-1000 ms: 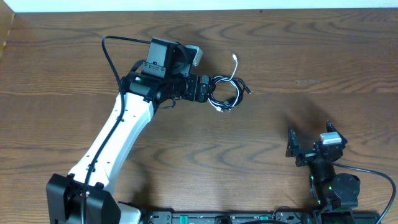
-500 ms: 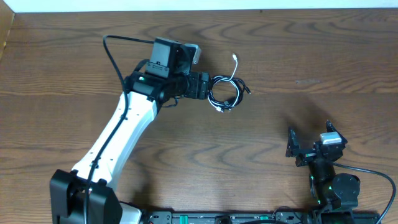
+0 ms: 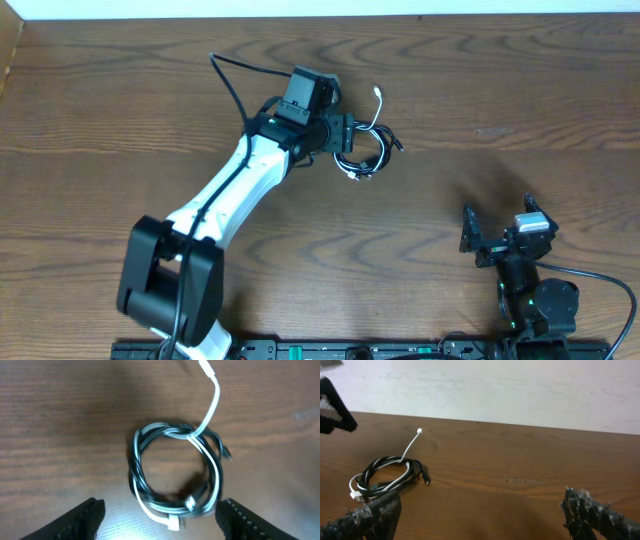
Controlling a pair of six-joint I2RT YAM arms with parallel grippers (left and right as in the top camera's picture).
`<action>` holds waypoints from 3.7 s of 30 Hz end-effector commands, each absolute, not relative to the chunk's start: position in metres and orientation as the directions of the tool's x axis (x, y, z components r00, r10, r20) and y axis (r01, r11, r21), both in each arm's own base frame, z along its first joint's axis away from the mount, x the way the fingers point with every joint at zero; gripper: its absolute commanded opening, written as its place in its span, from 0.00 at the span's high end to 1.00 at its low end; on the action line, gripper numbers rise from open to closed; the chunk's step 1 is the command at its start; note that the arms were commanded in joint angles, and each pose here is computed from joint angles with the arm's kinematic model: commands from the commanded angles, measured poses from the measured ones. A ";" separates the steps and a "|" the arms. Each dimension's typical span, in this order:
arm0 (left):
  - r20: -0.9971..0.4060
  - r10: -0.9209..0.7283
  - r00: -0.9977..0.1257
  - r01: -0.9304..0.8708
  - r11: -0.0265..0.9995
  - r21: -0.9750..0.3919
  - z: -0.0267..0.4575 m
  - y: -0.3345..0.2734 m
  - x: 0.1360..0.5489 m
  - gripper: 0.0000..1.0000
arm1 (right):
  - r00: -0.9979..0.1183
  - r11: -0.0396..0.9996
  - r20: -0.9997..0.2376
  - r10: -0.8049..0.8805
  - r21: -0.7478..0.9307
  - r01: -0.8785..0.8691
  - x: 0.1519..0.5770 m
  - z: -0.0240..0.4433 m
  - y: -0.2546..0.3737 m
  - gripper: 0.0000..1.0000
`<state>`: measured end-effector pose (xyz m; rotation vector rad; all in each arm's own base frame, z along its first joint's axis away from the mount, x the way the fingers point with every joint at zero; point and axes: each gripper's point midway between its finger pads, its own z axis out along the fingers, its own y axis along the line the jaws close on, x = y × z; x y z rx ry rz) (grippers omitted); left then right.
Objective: Untangle cables
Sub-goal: 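Lower the left gripper and grasp the cable bundle, then reach the right gripper toward the bundle held by the left gripper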
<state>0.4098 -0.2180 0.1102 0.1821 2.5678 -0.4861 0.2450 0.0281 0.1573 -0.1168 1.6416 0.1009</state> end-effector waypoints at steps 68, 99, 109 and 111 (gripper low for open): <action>-0.298 0.174 -0.939 0.338 0.634 -0.695 0.173 -0.284 0.336 0.93 | -0.043 0.899 -0.992 0.119 0.126 -0.418 0.231 0.179 0.077 0.01; -0.284 0.199 -0.938 0.346 0.499 -0.794 0.195 -0.299 0.325 0.93 | -0.812 0.540 -0.556 0.179 0.745 -0.392 0.300 0.177 0.126 0.49; -0.259 0.112 -0.960 0.279 0.492 -0.824 0.204 -0.303 0.339 0.92 | -0.875 0.697 -0.298 0.382 0.715 0.061 0.321 0.107 0.117 0.57; -0.254 0.110 -0.961 0.275 0.493 -0.826 0.204 -0.303 0.339 0.93 | -0.852 0.698 -0.265 0.452 0.700 0.153 0.325 0.102 0.114 0.54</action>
